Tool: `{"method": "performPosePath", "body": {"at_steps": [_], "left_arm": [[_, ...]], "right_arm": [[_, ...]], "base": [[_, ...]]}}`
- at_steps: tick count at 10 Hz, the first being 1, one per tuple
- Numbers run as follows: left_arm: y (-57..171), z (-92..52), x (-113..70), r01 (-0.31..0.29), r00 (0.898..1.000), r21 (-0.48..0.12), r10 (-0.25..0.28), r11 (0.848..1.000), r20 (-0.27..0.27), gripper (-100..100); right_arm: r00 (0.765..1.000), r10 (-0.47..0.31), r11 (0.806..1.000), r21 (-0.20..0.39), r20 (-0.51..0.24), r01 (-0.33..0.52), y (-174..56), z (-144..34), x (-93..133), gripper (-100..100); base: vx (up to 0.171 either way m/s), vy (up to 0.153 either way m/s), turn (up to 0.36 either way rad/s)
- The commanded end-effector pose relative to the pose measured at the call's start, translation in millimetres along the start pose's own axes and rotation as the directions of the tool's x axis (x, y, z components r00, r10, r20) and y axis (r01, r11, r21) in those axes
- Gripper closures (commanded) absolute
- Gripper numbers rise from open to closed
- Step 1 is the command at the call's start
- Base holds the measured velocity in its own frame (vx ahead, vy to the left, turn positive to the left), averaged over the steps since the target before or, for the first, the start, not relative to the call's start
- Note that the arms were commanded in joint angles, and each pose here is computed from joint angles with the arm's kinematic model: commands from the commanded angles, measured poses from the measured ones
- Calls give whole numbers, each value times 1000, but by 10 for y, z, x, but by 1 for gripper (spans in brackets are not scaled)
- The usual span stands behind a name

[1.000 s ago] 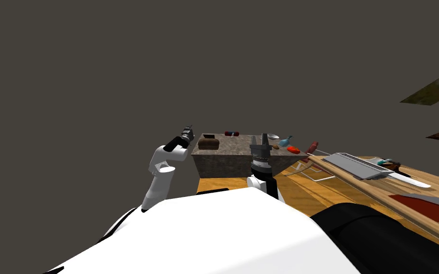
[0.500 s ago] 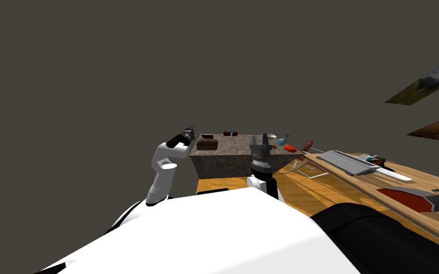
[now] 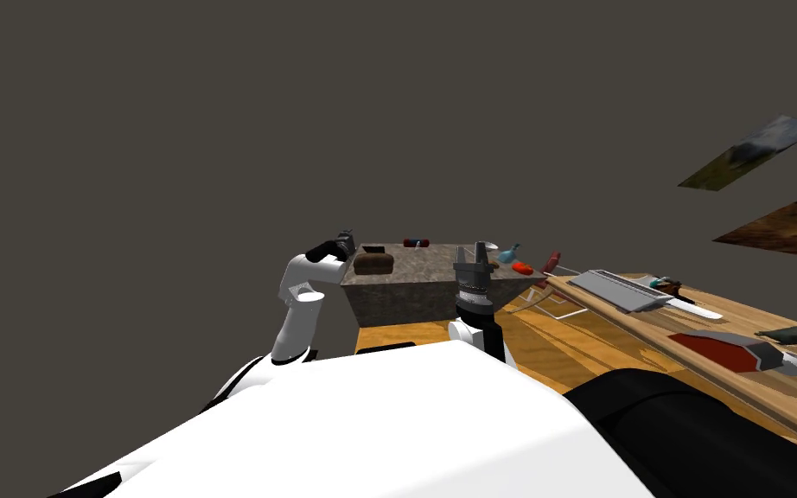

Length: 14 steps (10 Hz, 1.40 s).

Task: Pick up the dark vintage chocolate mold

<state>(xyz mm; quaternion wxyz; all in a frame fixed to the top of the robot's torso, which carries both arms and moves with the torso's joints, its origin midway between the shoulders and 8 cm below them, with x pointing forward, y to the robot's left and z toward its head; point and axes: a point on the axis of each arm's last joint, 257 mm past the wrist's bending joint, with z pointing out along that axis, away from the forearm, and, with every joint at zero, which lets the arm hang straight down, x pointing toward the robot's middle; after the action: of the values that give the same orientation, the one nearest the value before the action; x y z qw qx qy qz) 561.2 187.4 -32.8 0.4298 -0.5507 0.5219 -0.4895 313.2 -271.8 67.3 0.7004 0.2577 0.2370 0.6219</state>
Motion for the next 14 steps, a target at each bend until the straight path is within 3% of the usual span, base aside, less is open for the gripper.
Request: {"method": "performPosePath", "body": {"at_steps": [1, 5, 8, 10, 14], "left_arm": [[-2, 27, 46, 26, 1000, -29, -26, 999, 1, -100], [138, 43, 52, 52, 999, -110, -49, 993, 23, -100], [181, 75, 146, 99, 995, -174, -95, 980, 34, -100], [276, 55, 114, 100, 995, -209, -92, 973, 50, -100], [407, 41, 169, 143, 989, -297, -125, 944, 81, -100]], "right_arm": [[1000, 0, 1000, 0, 0, 0, 0, 0, 0, 0], [1000, 0, 1000, 0, 0, 0, 0, 0, 0, 0], [1000, 0, 1000, 0, 0, 0, 0, 0, 0, 0], [1000, 0, 1000, 0, 0, 0, 0, 0, 0, 0], [1000, 0, 1000, 0, 0, 0, 0, 0, 0, 0]], "base": [[36, -11, -130], [40, 0, -66], [46, 0, -114], [36, -4, -20], [52, 3, -98]]}}
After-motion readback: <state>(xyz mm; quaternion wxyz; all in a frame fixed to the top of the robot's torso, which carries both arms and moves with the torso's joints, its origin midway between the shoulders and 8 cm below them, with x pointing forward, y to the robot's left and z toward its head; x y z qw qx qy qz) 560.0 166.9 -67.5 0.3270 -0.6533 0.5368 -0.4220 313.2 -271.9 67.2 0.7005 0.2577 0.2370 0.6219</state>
